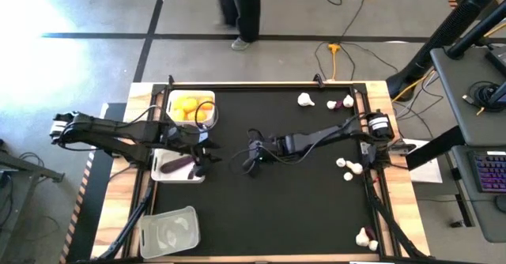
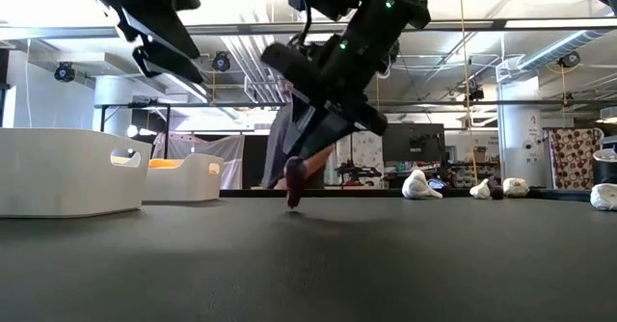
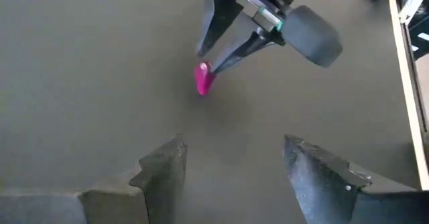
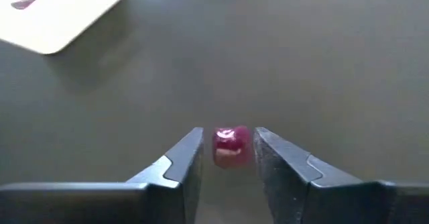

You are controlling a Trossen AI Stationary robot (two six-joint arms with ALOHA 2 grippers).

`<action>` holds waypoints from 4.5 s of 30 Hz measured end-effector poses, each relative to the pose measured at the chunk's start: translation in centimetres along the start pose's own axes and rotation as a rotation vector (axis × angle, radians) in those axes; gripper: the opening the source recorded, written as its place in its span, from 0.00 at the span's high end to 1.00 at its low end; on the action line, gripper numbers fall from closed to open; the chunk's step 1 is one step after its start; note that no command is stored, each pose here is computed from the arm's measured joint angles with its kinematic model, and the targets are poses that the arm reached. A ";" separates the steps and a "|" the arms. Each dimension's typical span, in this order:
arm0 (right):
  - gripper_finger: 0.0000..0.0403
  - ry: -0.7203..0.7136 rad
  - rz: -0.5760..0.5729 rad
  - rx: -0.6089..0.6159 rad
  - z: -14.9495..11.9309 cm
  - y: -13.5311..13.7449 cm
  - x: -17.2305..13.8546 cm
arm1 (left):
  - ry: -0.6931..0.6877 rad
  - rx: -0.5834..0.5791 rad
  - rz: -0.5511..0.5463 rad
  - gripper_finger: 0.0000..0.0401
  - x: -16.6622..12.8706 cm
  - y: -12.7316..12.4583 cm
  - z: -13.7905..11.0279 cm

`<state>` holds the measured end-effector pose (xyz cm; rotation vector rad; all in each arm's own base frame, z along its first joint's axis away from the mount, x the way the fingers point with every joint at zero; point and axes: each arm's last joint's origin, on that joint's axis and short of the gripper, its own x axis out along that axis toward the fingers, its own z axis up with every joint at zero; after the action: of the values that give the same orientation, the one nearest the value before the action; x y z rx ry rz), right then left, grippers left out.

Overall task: Sort produce into baskets
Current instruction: Put the eggplant into the bottom white bin

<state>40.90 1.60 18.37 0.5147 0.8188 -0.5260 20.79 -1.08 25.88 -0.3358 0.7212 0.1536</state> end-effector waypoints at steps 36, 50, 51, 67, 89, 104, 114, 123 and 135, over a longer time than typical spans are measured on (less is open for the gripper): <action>0.36 -0.137 -0.187 0.115 0.0 -0.8 -17.5 | -0.118 -0.213 0.089 0.31 19.1 0.0 0.9; 0.36 -0.081 -0.195 0.121 -0.6 -0.4 -16.3 | -0.039 -0.316 0.213 0.31 22.6 -0.1 1.6; 0.36 -0.078 -0.198 0.118 -0.6 -0.4 -16.2 | -0.035 -0.318 0.212 0.31 22.8 -0.1 1.6; 0.37 -0.080 -0.211 0.112 -0.7 -0.5 -16.2 | -0.009 -0.271 0.173 0.78 23.4 -0.1 1.5; 0.39 -0.090 -0.221 0.071 -0.4 -0.6 -16.1 | 0.179 0.216 0.038 0.89 1.0 -0.2 1.3; 0.38 -0.201 -0.234 0.056 1.6 -1.3 -15.4 | 0.416 -0.137 0.034 0.86 -2.7 3.4 -8.8; 0.34 -0.159 -0.199 0.056 1.6 -1.3 -15.3 | 0.493 -0.129 0.110 0.71 -1.3 3.6 -9.2; 0.34 0.102 -0.050 0.079 0.1 -0.7 -15.5 | 0.390 -0.002 0.121 0.60 -2.3 2.5 -6.0; 0.34 0.694 -0.132 0.254 -9.0 0.0 -15.2 | -0.175 0.253 0.110 0.60 -5.6 -0.5 3.1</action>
<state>27.34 10.72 25.11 0.9053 1.4644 -0.5831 18.67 -0.54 31.92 -0.0404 0.5783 0.1915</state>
